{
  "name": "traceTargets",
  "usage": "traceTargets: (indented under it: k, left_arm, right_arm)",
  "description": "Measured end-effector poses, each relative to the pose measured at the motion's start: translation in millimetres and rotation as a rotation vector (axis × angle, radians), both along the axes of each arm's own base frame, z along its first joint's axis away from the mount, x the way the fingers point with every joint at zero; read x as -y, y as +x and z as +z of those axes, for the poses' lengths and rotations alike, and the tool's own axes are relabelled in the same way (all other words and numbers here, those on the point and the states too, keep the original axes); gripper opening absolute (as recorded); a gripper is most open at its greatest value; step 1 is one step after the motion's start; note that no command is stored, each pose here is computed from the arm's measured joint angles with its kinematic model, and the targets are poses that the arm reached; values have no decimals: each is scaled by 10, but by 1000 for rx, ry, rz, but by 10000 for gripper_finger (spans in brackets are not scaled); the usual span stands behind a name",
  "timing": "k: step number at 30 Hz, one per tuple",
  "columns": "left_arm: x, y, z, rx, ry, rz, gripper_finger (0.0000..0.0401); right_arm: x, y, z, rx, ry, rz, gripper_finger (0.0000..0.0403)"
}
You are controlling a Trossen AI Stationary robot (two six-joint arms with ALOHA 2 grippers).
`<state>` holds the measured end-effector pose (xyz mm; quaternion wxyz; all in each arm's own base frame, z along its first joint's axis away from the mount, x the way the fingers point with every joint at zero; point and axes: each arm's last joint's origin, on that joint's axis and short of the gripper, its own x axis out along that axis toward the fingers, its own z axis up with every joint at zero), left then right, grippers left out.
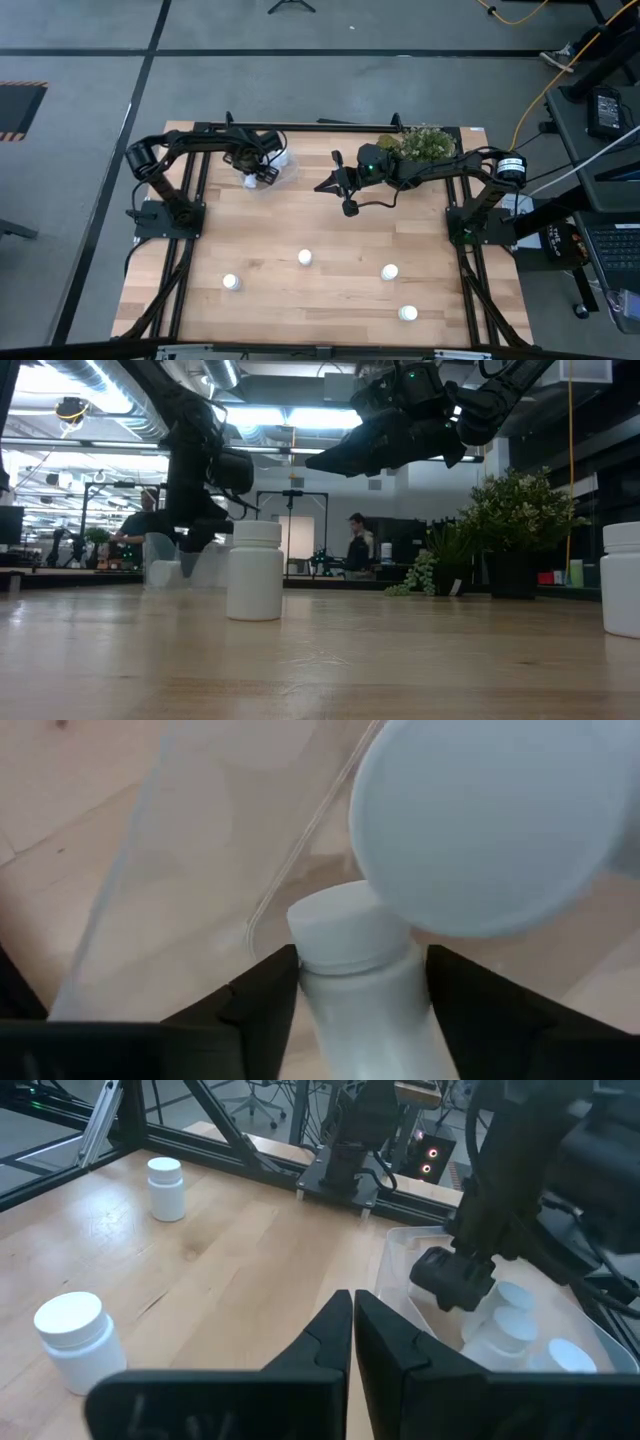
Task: Pick and place pill bottles into a basket
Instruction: Put the white medicine bottle into the transparent bin
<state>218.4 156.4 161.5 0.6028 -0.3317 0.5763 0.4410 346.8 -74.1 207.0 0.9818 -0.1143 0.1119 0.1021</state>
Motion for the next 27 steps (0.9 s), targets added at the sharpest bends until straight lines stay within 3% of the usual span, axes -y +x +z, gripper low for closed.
traceTargets:
  k: [5,12,22,27]
  left_arm:
    - [15,-24,110,35,27,0,171]
    - [50,-75,285,85,71,0,177]
    - [215,-98,590,100,318,-25,172]
    - [354,-69,517,139,404,-66,172]
  right_arm:
    - [0,0,1,1,0,0,20]
    - [1,0,1,1,0,0,20]
    - [0,0,0,0,0,0,20]
    - [1,0,0,0,0,0,20]
